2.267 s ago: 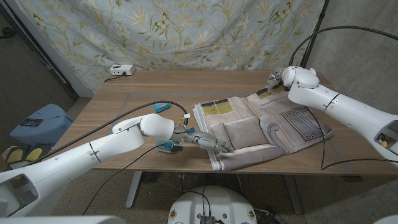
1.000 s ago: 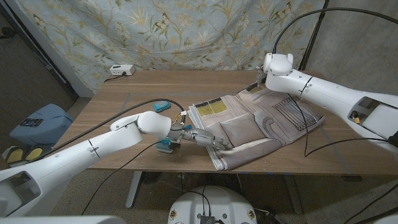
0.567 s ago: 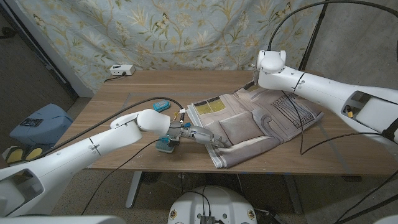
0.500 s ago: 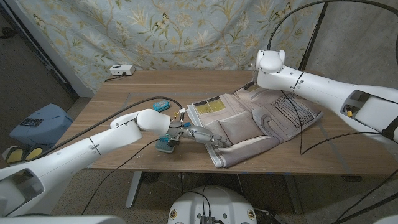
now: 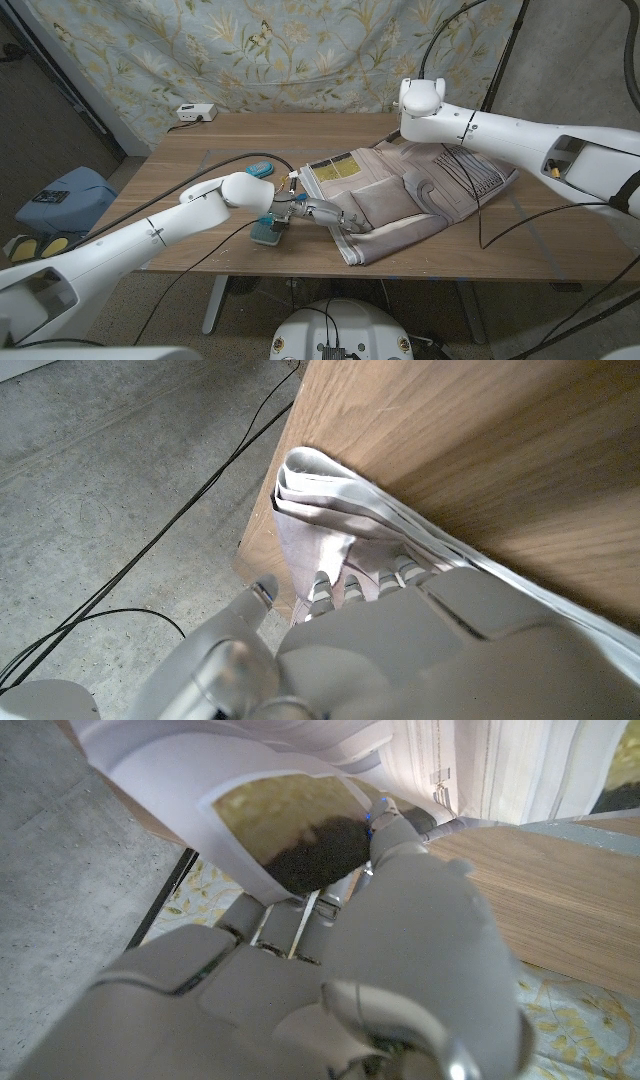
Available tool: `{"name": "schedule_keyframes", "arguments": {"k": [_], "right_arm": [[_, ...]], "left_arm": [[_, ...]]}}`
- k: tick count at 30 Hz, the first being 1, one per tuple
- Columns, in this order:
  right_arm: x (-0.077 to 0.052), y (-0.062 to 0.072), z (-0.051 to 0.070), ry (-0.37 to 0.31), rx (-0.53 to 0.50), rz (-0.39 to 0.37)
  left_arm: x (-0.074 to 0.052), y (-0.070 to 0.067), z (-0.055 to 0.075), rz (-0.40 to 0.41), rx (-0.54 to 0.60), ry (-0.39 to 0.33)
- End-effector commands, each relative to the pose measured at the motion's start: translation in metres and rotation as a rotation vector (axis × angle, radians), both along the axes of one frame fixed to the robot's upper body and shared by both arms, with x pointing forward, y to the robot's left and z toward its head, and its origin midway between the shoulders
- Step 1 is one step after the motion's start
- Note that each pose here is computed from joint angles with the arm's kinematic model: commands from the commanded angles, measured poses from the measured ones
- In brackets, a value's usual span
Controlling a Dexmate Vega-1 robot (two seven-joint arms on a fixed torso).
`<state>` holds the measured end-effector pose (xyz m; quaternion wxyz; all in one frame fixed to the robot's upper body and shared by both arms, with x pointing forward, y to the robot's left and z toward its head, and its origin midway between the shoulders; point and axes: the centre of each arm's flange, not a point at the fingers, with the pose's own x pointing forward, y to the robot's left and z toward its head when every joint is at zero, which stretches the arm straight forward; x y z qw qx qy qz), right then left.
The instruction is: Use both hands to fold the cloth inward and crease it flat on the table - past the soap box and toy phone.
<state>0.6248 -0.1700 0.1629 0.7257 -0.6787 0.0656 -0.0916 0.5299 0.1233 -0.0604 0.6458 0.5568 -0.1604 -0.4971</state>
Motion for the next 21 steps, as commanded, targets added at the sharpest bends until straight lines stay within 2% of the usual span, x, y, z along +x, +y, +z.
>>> {"name": "schedule_keyframes", "arguments": {"k": [1,12,21], "right_arm": [[-0.014,0.024,0.005,-0.020,-0.022,0.005],[-0.024,0.045,0.008,-0.015,-0.051,0.000],[-0.033,0.046,0.003,-0.022,-0.032,0.028]], "left_arm": [[0.005,-0.007,0.001,-0.022,-0.005,0.011],[0.007,-0.009,0.001,-0.046,-0.017,0.005],[0.008,-0.008,0.001,-0.044,-0.029,-0.003]]}}
